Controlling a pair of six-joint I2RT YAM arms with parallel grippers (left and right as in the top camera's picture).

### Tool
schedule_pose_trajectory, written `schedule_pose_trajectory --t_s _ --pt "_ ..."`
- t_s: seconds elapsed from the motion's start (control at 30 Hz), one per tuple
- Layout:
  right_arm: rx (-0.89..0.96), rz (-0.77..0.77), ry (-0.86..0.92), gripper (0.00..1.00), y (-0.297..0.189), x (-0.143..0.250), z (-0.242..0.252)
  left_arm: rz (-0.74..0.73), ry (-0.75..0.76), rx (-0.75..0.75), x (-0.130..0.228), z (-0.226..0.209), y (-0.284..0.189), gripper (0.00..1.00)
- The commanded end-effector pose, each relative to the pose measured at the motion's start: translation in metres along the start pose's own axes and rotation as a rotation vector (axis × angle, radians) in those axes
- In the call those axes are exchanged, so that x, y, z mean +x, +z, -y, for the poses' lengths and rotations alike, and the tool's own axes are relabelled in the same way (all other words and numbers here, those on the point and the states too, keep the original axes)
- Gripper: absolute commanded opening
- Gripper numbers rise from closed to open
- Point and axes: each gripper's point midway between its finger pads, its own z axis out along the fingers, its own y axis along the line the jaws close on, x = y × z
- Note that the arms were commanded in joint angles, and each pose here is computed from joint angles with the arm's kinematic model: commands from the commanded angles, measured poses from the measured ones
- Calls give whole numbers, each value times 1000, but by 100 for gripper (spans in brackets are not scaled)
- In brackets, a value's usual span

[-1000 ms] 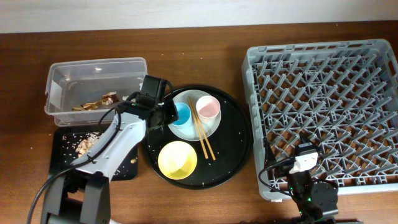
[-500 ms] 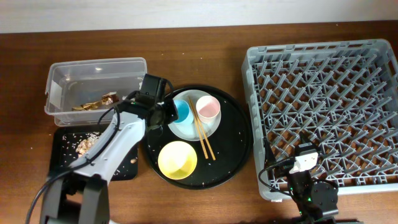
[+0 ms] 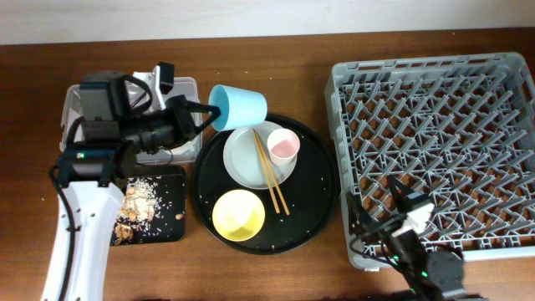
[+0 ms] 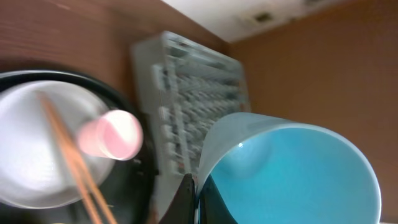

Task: Sort waste into correct bins and load items into the dishwasher rack
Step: 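Hand the blue cup from the left gripper to the right gripper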

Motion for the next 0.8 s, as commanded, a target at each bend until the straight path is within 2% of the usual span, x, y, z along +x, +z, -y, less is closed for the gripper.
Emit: schedule_pose_trajectory --t_s 0.0,0.13,0.2,0.3,0.43,0.6,0.77 --pt "-223 37 43 98 -17 -71 -57 -107 71 243 14 45 -12 0" --pt "-343 -175 116 98 -11 -105 -90 -125 99 294 16 54 -15 0" --pt "-496 -282 160 99 -1 -121 -114 -131 99 302 17 56 -15 0" --pt "-695 -362 199 99 17 -143 -138 -160 102 344 22 62 -18 0" --pt "-846 -374 194 98 36 -148 -145 -189 104 383 27 68 -21 0" --pt "-1000 -449 247 99 57 -128 -144 -236 148 418 41 82 -12 0" --pt "-1124 -413 188 99 54 -132 -149 -273 176 440 53 92 -5 0"
